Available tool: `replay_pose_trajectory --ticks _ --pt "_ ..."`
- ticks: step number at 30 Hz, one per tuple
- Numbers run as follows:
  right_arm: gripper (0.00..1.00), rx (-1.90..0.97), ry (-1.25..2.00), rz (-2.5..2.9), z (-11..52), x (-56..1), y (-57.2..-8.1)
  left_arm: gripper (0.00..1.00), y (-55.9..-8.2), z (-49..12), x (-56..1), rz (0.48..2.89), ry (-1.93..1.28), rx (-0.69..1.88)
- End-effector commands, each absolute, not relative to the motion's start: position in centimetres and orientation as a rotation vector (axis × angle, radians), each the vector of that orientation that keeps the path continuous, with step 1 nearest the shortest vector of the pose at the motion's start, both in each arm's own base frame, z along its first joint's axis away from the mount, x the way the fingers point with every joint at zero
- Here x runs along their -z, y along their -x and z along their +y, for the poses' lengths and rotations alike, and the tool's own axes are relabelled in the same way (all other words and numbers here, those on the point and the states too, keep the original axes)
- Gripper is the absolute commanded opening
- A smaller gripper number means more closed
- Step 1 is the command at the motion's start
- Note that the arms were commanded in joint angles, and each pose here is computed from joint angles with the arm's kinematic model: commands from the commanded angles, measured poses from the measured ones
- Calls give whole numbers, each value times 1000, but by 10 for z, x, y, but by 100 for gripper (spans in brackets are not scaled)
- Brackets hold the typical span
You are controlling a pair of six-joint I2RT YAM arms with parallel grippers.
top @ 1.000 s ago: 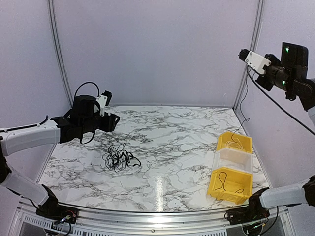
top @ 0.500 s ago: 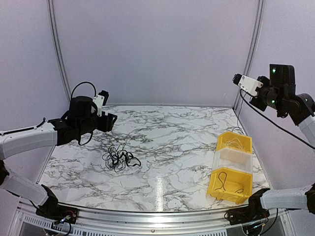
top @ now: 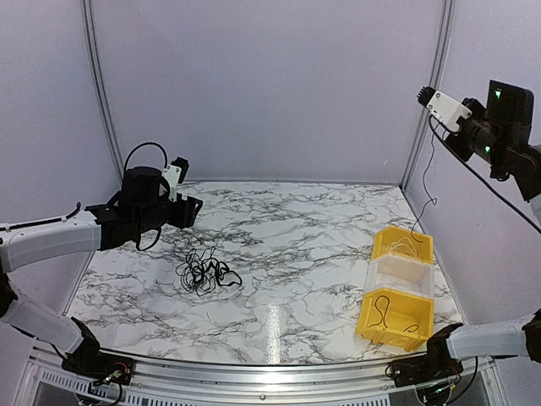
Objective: Untangle the cables
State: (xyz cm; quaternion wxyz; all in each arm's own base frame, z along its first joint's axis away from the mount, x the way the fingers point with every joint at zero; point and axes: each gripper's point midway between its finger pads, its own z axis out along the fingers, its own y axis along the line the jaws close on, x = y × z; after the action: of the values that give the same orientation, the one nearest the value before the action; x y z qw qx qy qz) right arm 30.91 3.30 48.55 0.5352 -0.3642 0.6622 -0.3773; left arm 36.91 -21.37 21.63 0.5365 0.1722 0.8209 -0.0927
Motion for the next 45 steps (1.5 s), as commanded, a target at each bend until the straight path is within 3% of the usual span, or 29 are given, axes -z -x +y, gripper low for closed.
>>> replay_pose_trajectory --ticks 1,11,34,45 --pt "0 860 813 1574 28 -498 -297 66 -372 -215 -227 1923 -407 222" --pt "0 593 962 1655 50 -459 -260 67 -372 -217 -228 1921 -410 238" --pt "0 479 1499 2117 58 -185 -260 67 -366 -218 -240 1901 -409 270" --pt "0 414 1689 2245 57 -106 -264 68 -362 -222 -249 1884 -415 312"
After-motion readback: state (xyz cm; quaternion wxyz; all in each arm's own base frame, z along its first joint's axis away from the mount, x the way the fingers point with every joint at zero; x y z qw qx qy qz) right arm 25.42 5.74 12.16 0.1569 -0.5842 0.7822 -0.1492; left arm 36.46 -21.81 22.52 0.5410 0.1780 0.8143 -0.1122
